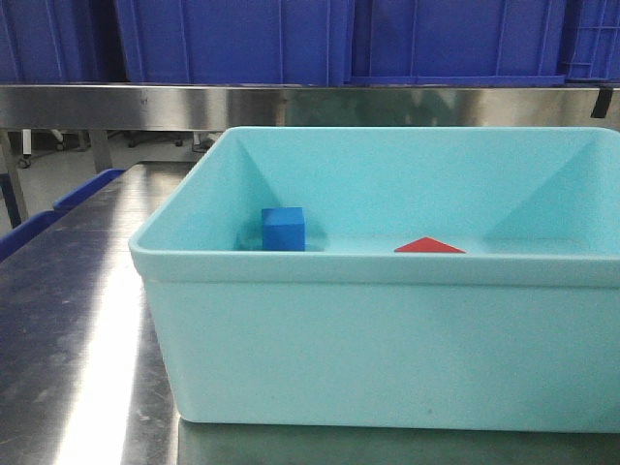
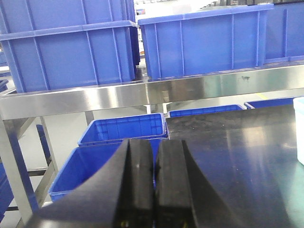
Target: Pick red cube and place on left shelf
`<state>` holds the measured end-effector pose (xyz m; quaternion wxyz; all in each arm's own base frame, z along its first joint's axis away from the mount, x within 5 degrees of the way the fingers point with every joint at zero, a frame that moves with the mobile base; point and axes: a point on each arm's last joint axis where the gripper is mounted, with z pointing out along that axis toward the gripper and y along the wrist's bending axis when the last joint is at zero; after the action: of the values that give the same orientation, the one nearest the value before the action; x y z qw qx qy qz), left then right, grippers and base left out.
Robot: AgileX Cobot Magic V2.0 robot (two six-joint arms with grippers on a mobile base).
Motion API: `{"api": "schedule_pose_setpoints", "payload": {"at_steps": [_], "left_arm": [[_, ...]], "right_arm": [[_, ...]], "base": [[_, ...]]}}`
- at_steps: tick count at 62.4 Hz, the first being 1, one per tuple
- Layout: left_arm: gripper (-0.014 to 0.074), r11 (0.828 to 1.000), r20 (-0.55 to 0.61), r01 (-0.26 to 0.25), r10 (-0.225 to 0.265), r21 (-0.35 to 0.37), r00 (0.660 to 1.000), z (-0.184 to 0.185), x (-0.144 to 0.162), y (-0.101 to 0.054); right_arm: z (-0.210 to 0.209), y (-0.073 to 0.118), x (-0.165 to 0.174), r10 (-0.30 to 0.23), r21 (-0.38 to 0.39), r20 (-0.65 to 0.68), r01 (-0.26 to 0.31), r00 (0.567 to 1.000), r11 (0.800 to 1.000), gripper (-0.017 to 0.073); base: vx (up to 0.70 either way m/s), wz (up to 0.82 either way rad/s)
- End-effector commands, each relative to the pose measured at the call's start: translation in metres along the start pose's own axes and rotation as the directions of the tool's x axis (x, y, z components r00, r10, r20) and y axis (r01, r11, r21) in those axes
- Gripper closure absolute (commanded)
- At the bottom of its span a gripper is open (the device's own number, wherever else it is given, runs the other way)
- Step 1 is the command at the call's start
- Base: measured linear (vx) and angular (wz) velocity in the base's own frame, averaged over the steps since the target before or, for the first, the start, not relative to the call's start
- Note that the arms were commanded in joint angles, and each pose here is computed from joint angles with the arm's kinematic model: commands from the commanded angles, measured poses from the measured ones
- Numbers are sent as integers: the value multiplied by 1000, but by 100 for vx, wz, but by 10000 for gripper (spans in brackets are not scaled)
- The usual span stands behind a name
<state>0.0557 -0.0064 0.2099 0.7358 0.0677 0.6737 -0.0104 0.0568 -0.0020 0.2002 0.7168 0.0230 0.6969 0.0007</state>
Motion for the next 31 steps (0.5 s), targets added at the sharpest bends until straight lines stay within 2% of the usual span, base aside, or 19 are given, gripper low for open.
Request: {"api": "schedule_pose_setpoints", "payload": {"at_steps": [1,31], "left_arm": [[488,1000,53,1,-1,-4,999,1,0,0],[488,1000,53,1,-1,-4,999,1,0,0]], "right_arm": [[-3,1,-17,-3,-11,130,5,991,1000,510],[-3,1,-17,-3,-11,130,5,991,1000,510]], "base": [[0,0],[0,0]]}}
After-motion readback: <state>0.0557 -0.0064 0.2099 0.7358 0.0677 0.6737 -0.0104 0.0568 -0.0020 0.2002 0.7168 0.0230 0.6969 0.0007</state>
